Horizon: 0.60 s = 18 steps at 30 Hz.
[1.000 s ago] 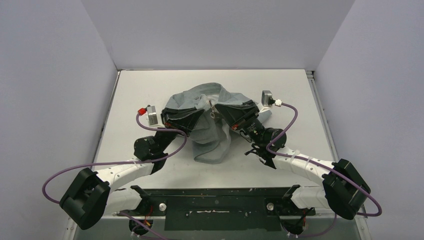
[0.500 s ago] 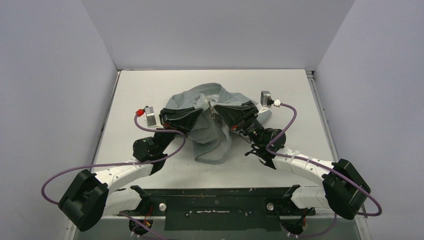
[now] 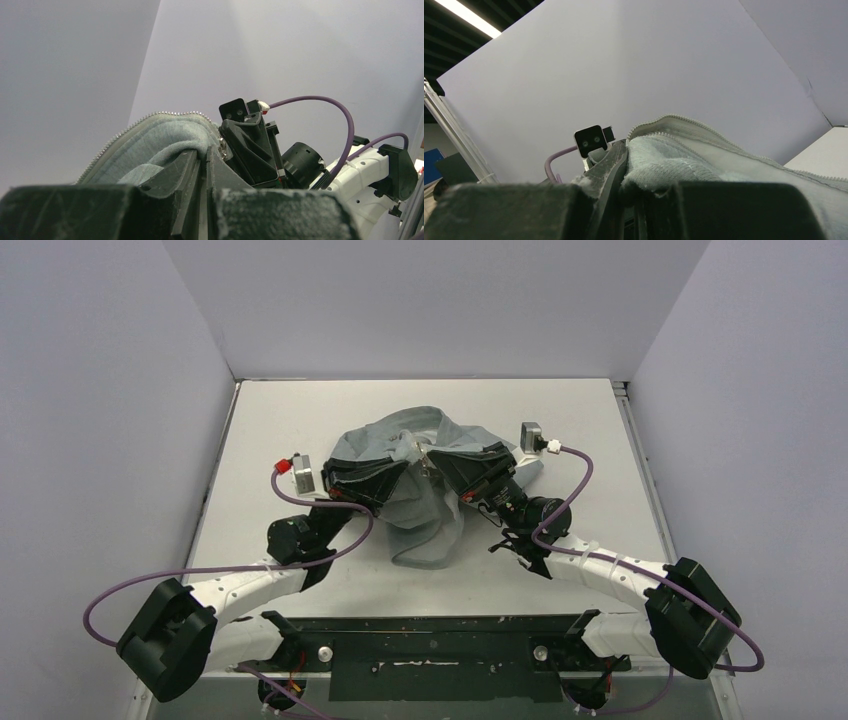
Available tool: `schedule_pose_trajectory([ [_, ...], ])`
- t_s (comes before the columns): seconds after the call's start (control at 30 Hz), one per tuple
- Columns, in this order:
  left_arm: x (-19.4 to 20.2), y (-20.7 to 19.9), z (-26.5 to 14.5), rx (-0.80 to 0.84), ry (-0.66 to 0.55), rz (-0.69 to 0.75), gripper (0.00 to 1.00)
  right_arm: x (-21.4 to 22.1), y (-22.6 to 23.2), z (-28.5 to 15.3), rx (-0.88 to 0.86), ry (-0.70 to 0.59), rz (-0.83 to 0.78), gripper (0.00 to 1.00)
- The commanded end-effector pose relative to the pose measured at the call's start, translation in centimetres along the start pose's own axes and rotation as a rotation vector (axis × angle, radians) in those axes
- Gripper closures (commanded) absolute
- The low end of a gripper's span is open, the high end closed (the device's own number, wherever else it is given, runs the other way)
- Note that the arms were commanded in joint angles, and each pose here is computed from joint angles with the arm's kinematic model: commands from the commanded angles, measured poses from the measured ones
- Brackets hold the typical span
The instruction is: Zip up the jacket
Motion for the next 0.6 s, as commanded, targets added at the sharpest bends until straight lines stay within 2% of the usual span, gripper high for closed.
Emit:
schedule_pose_trajectory([
  [0.0,-3.35,-3.64,0.36,0.202,-0.185,0.065,1.00,-1.28,1.93,0.64,-0.089,-0.061,-0.007,1.00],
  [0.57,-3.04,-3.44,-0.12,0.184,-0.182,0.071,1.00,-1.74,2.08,0.28,-0.086,-0.092,0.002,1.00],
])
Point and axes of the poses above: each gripper's point midway between its finger pads, its own z axis out along the fingers, its own y axis along the line the jaws close on, x = y × z, the point moved 7 cm from there along -z, back along the fingers, and after that the axes turned 5 degrees about -z, right-handed, at the moved point
